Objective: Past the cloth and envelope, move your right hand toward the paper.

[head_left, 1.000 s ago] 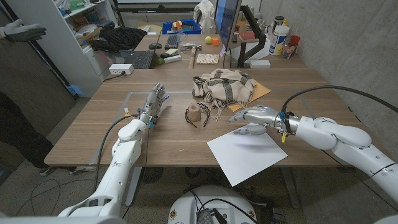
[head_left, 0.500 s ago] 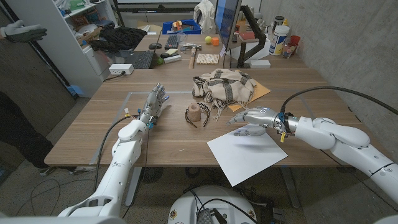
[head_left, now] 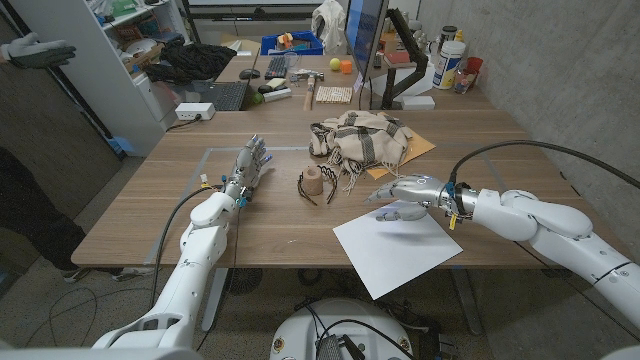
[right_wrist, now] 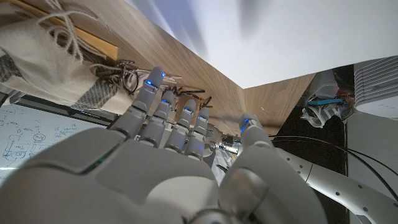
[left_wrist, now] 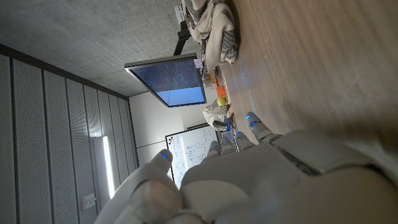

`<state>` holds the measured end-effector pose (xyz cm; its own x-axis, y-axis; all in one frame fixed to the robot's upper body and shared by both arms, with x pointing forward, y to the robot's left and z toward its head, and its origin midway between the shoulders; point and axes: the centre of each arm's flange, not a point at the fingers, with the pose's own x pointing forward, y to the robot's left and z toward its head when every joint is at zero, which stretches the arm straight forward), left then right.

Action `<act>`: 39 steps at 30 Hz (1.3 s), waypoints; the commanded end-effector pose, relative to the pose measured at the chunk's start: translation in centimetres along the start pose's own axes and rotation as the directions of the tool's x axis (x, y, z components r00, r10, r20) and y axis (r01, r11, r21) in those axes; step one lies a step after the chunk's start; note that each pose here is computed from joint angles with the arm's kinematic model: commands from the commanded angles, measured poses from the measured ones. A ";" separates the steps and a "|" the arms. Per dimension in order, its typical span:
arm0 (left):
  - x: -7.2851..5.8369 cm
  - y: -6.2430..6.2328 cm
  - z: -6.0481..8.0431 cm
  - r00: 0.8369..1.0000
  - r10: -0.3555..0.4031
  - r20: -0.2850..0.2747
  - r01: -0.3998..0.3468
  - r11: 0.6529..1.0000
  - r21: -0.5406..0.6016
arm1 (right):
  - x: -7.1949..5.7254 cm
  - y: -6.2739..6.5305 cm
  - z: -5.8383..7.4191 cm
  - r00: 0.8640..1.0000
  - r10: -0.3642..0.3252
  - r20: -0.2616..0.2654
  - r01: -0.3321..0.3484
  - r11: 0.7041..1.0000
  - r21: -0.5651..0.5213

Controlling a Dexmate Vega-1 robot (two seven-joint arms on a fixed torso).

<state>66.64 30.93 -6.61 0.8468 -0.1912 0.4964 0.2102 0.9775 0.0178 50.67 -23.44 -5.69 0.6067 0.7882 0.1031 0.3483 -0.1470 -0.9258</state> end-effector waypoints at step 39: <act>-0.1 0.3 -0.1 1.000 -0.003 -0.011 0.003 1.000 0.007 | 0.3 1.6 -0.4 0.999 0.039 -0.029 -0.038 0.998 0.042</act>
<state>66.76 31.22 -6.67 0.8506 -0.1923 0.4894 0.2084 0.9778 0.0220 51.69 -23.63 -6.71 0.6351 0.7682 0.0809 0.3003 -0.1491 -0.9421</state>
